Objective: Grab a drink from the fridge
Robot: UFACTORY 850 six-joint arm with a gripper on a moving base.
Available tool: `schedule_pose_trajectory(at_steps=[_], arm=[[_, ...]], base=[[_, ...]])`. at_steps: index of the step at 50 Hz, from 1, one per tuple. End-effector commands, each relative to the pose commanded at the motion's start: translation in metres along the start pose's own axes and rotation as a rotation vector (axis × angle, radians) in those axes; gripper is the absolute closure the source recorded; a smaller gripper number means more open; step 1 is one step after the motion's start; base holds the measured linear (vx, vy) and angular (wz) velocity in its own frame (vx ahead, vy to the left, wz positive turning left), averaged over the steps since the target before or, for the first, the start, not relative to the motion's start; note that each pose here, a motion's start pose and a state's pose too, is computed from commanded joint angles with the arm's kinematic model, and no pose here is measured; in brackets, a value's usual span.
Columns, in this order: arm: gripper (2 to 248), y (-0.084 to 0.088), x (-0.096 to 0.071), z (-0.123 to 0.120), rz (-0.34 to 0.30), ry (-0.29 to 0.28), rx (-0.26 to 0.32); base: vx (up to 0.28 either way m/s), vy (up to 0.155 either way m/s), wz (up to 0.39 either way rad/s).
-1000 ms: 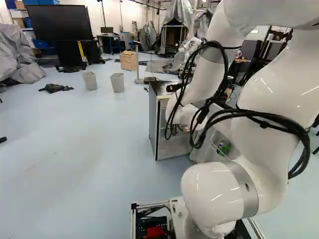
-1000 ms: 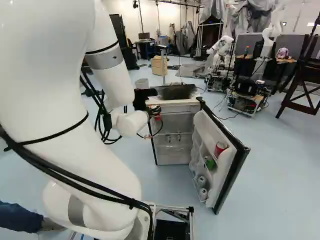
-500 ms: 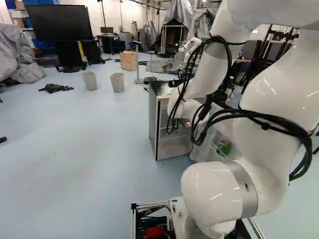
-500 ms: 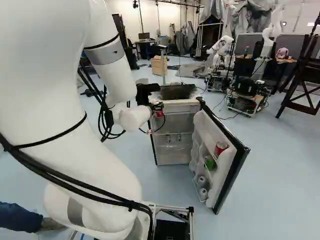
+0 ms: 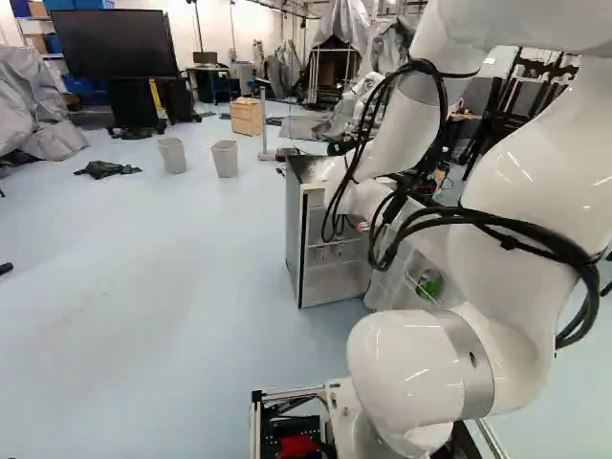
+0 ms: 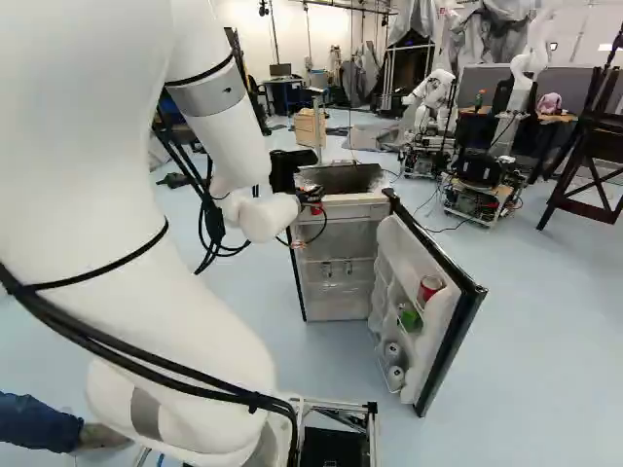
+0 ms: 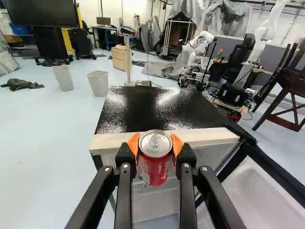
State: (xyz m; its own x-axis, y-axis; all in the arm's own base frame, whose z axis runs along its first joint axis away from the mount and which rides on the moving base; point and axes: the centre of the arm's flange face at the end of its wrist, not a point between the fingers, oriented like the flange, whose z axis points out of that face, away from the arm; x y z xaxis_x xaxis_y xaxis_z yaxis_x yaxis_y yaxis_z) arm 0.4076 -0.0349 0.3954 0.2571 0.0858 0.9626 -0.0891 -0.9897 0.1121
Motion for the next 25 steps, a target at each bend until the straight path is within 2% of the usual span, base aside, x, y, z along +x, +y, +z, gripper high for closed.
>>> schedule_pose_trajectory(at_steps=[25], arm=[[157,0.007,0.023,0.02,0.006,-0.016,-0.007]], base=[[0.0,0.0,0.0]])
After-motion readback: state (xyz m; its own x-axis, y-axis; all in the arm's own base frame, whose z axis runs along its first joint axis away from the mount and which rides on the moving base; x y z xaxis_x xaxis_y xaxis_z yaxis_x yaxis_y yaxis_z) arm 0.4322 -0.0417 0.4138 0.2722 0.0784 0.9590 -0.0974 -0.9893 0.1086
